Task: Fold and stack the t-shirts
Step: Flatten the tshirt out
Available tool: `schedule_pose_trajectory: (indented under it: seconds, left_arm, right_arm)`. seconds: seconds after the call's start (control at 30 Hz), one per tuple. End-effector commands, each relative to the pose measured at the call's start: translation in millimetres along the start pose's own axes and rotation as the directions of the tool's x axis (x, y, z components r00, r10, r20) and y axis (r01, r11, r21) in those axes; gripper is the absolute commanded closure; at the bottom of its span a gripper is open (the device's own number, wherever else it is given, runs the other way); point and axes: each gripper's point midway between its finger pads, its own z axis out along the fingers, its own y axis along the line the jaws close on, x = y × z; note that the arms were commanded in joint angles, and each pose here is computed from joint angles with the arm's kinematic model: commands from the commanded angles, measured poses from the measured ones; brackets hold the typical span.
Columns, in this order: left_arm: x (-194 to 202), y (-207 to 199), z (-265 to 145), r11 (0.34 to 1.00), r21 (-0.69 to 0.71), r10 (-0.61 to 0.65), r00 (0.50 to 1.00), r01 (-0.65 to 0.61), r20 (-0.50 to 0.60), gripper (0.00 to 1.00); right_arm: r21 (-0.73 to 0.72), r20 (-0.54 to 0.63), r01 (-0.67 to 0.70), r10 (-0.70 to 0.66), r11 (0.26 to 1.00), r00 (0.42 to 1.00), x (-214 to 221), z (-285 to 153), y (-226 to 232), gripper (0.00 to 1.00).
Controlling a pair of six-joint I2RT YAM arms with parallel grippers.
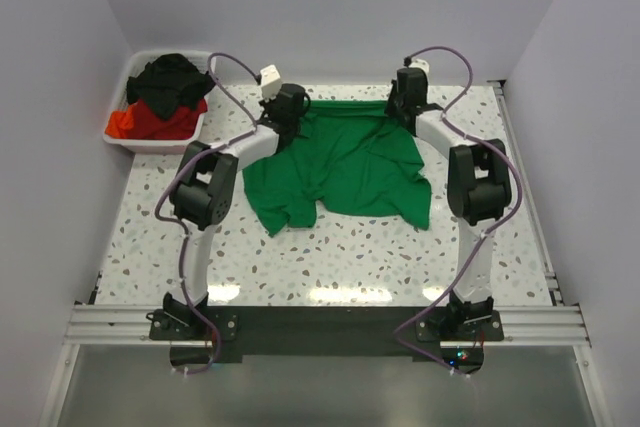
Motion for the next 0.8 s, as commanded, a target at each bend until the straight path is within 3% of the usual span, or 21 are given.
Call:
schedule_pose_trajectory:
  seconds: [0.0, 0.03, 0.07, 0.17, 0.2, 0.27, 0.3, 0.4, 0.57, 0.6, 0.67, 0.77]
  left_arm:
    - [-38, -13, 28, 1.000, 0.007, 0.025, 0.996, -0.025, 0.088, 0.67]
    - [-41, -12, 31, 1.000, -0.002, 0.025, 0.994, -0.025, 0.103, 0.52]
    - [-43, -11, 32, 0.999, -0.007, 0.033, 0.993, -0.033, 0.114, 0.30]
    - [-60, -2, 27, 1.000, -0.022, 0.003, 0.986, 0.000, 0.165, 0.18]
    - [-53, 8, 24, 0.999, -0.039, 0.012, 0.987, -0.005, 0.161, 0.18]
    - [-82, 14, 10, 0.998, -0.026, -0.052, 0.971, 0.060, 0.234, 0.16]
    - [-71, 28, 6, 0.998, -0.044, -0.041, 0.974, 0.052, 0.225, 0.16]
    - [-88, 38, -13, 0.996, -0.043, -0.067, 0.967, 0.079, 0.245, 0.15]
    - [-66, 70, -43, 0.986, -0.148, -0.068, 0.994, 0.080, 0.080, 0.16]
    - [-52, 77, -50, 0.987, -0.151, -0.047, 0.999, 0.048, 0.012, 0.16]
    - [-41, 87, -67, 0.989, -0.134, -0.074, 0.996, 0.068, -0.040, 0.16]
    - [-19, 101, -90, 0.989, -0.122, -0.103, 0.986, 0.087, -0.132, 0.17]
  right_arm:
    - [0.018, 0.086, 0.013, -0.015, 1.000, 0.996, -44, 20, -9, 0.99]
    - [0.015, 0.085, 0.011, -0.012, 1.000, 0.996, -45, 23, -9, 0.79]
    - [0.013, 0.089, 0.010, -0.012, 1.000, 0.996, -48, 24, -9, 0.69]
    - [0.024, 0.119, 0.002, -0.004, 1.000, 0.993, -62, 22, -10, 0.43]
    - [0.024, 0.136, -0.005, 0.002, 1.000, 0.991, -71, 16, -11, 0.41]
    - [0.026, 0.159, -0.014, 0.010, 1.000, 0.987, -80, 8, -10, 0.36]
    - [0.039, 0.161, -0.020, 0.013, 0.999, 0.987, -79, 5, -14, 0.35]
    - [0.033, 0.178, -0.037, 0.030, 0.999, 0.984, -89, -15, -14, 0.33]
    - [0.031, 0.148, -0.099, 0.093, 0.995, 0.984, -83, -62, -21, 0.33]
    - [0.054, 0.099, -0.101, 0.095, 0.993, 0.990, -58, -64, -29, 0.33]
    - [0.028, 0.085, -0.132, 0.129, 0.991, 0.988, -52, -87, -28, 0.33]
    - [0.021, -0.019, -0.140, 0.140, 0.990, 0.990, -2, -109, -36, 0.33]
